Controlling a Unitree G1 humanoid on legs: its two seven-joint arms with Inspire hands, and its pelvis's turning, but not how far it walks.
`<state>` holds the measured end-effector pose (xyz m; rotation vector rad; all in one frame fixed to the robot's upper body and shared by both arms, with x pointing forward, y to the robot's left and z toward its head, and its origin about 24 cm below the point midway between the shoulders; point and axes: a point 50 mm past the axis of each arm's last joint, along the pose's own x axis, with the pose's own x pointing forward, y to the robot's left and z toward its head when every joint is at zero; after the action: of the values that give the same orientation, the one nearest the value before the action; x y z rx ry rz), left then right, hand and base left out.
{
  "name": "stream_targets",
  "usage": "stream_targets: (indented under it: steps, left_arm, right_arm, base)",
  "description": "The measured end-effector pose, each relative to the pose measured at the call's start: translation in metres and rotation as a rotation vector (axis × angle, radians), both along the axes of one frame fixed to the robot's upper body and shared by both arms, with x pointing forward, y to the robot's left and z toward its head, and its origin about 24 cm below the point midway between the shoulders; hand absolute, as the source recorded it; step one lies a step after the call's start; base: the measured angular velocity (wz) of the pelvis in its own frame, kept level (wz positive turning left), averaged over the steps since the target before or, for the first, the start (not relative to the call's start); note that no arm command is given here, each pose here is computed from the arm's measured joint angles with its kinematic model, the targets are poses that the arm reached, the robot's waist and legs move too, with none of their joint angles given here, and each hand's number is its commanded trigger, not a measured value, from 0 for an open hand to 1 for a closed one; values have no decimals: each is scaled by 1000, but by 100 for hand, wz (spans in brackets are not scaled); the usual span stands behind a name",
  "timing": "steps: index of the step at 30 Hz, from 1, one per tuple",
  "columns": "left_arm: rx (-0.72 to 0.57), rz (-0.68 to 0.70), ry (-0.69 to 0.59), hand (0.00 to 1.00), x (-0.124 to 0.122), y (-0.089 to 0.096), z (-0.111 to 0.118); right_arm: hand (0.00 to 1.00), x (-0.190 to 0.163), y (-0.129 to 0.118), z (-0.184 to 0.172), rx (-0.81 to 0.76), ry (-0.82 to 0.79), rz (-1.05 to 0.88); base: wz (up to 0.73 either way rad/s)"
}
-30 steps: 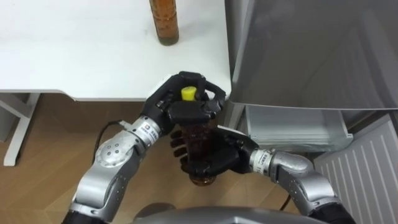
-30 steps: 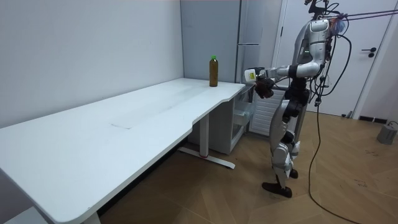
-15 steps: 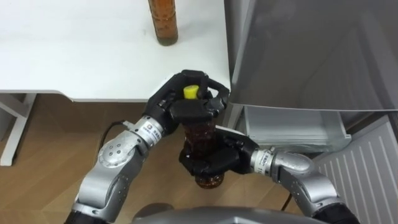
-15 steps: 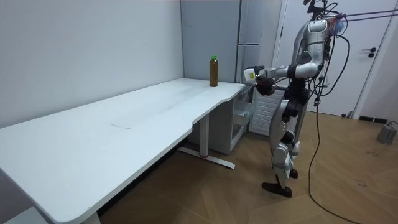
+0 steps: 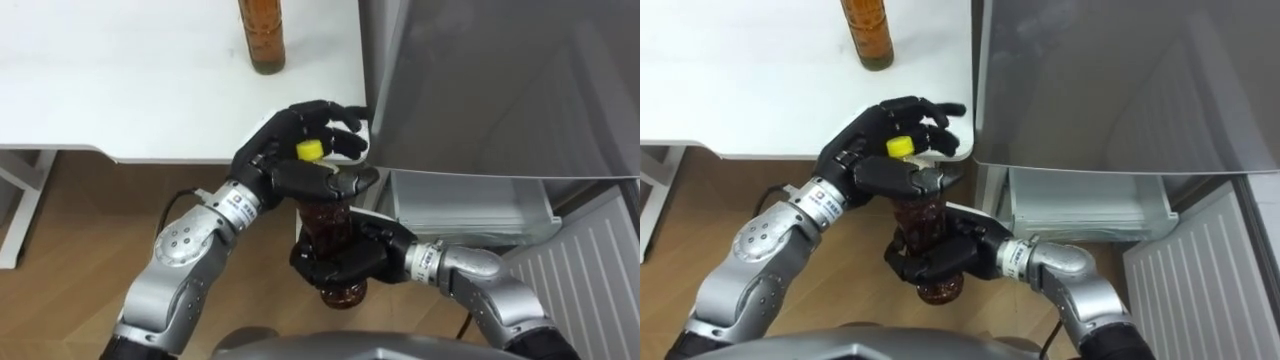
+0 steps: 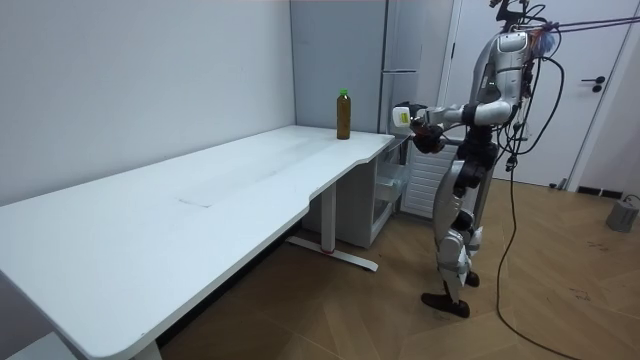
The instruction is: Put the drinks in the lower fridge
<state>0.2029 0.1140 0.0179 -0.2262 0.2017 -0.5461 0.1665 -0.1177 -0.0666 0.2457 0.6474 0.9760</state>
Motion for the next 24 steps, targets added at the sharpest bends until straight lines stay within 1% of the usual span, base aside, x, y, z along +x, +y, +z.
stream_targets:
  steps: [6, 16, 24]
  left_arm:
    - [-5, -15, -17, 0, 2, -1, 3]
    - [-12, -19, -30, 0, 3, 0, 5]
    - [-45, -16, -116, 0, 5, 0, 22]
  right_arm:
    - [100, -1, -5, -1, -16, 4, 1]
    - [100, -6, -6, -3, -17, 20, -5]
    - [100, -6, -7, -4, -21, 22, -7]
  base:
    - [0]
    - [0]
    - [0]
